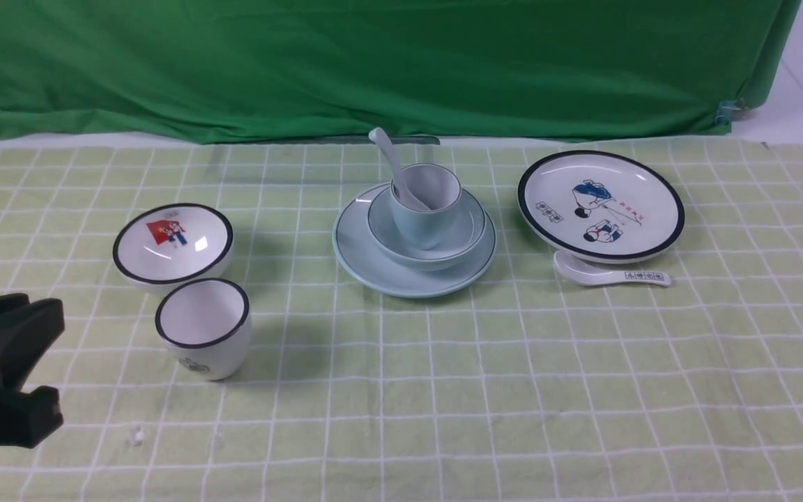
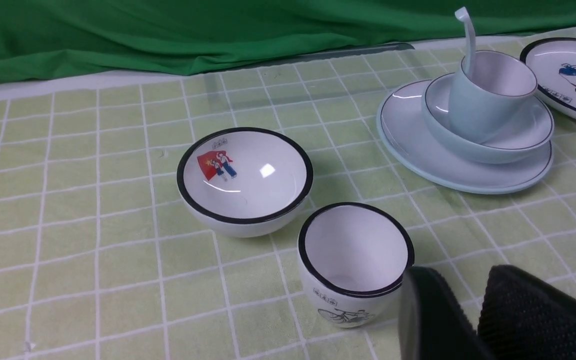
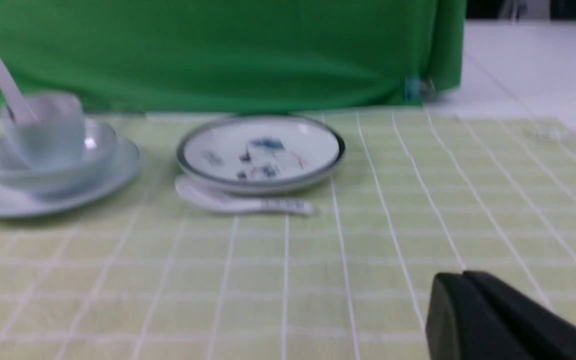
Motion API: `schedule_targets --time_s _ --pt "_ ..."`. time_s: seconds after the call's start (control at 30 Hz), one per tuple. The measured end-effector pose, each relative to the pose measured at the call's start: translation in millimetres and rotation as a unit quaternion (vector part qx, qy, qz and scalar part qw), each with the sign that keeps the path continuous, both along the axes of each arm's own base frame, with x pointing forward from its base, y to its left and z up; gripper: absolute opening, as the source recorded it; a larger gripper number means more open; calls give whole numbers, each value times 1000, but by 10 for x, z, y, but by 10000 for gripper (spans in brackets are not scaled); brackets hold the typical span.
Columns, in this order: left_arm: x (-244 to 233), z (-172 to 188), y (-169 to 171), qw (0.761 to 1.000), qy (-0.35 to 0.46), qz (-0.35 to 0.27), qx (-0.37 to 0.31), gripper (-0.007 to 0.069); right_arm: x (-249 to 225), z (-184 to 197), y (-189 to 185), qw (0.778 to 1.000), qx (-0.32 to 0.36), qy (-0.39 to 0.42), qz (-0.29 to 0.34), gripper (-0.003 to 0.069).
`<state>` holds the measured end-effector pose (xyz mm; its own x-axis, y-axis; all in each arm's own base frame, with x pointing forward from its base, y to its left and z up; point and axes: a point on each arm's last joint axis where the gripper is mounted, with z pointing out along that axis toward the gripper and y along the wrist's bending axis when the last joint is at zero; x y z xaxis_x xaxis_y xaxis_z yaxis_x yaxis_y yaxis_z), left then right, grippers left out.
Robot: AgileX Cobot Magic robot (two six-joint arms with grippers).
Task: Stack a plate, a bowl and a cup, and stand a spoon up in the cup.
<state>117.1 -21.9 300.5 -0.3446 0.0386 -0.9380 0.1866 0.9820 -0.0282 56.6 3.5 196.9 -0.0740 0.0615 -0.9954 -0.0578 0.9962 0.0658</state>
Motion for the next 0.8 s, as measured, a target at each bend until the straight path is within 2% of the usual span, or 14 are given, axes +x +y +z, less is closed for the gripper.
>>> schedule_targets --time_s 0.17,0.63,0.8 --pt "0 0 0 1000 0 0 0 132 -6 -56 -2 1000 -1 31 -2 16" --pt "2 -8 0 1000 -1 0 0 142 -7 -61 -2 999 -1 33 -2 45" --pt "-69 -210 49 997 -80 19 -7 148 -7 -63 -2 999 0 34 -2 59"
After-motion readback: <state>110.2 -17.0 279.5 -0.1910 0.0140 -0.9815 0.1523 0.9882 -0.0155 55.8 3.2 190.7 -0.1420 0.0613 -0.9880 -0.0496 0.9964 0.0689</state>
